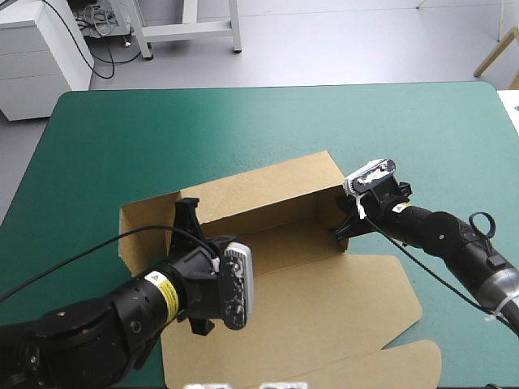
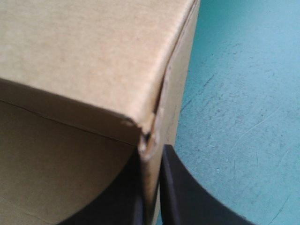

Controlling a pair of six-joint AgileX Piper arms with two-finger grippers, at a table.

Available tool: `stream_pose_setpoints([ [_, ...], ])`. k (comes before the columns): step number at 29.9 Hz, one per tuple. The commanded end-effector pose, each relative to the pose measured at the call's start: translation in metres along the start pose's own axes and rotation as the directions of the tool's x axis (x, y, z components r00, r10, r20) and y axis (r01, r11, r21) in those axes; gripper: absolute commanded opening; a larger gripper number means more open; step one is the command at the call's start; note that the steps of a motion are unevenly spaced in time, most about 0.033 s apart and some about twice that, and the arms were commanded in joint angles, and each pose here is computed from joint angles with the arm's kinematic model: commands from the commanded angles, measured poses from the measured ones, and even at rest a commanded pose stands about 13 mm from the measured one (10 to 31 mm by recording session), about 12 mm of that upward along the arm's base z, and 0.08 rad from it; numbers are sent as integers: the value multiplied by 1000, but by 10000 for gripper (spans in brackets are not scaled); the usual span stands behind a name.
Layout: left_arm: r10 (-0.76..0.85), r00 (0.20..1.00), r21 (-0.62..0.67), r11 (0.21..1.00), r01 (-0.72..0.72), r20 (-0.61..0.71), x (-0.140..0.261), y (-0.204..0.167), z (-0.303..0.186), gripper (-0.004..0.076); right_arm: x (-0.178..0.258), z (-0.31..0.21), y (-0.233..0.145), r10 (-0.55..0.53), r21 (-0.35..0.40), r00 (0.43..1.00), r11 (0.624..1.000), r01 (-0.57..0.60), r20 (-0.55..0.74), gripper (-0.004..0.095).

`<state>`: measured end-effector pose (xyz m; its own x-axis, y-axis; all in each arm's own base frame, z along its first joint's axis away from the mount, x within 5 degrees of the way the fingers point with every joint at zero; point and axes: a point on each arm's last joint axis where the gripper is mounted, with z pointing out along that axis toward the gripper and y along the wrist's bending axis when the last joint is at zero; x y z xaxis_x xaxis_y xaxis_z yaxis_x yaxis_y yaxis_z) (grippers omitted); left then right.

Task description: Fold the box

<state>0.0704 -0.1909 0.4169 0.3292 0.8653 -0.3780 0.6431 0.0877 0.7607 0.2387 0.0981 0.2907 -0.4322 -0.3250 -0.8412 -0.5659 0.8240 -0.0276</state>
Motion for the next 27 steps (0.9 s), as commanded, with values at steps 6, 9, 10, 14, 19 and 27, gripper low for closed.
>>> stream_pose_setpoints([
  [6,-232,970,-106,969,224,-70,31,70,-13,15,-14,-11,0,-13,19,998,1000,12,68,-18],
  [9,-325,937,-166,938,303,-130,52,86,-8,15,-14,-11,0,-13,19,998,1000,12,68,-18],
  [10,-360,920,-191,925,329,-157,61,90,-6,15,-14,-11,0,-13,19,998,1000,12,68,-18],
  [14,-491,846,-225,866,447,-207,89,102,-4,15,-14,-11,0,-13,19,998,1000,12,68,-18],
  [19,-646,728,-207,764,612,-230,118,108,-3,15,-14,-11,0,-16,20,998,1000,15,67,-18],
  [27,-813,539,-347,582,735,-220,159,118,-19,15,-14,-11,-1,-20,25,997,1000,18,69,-19],
])
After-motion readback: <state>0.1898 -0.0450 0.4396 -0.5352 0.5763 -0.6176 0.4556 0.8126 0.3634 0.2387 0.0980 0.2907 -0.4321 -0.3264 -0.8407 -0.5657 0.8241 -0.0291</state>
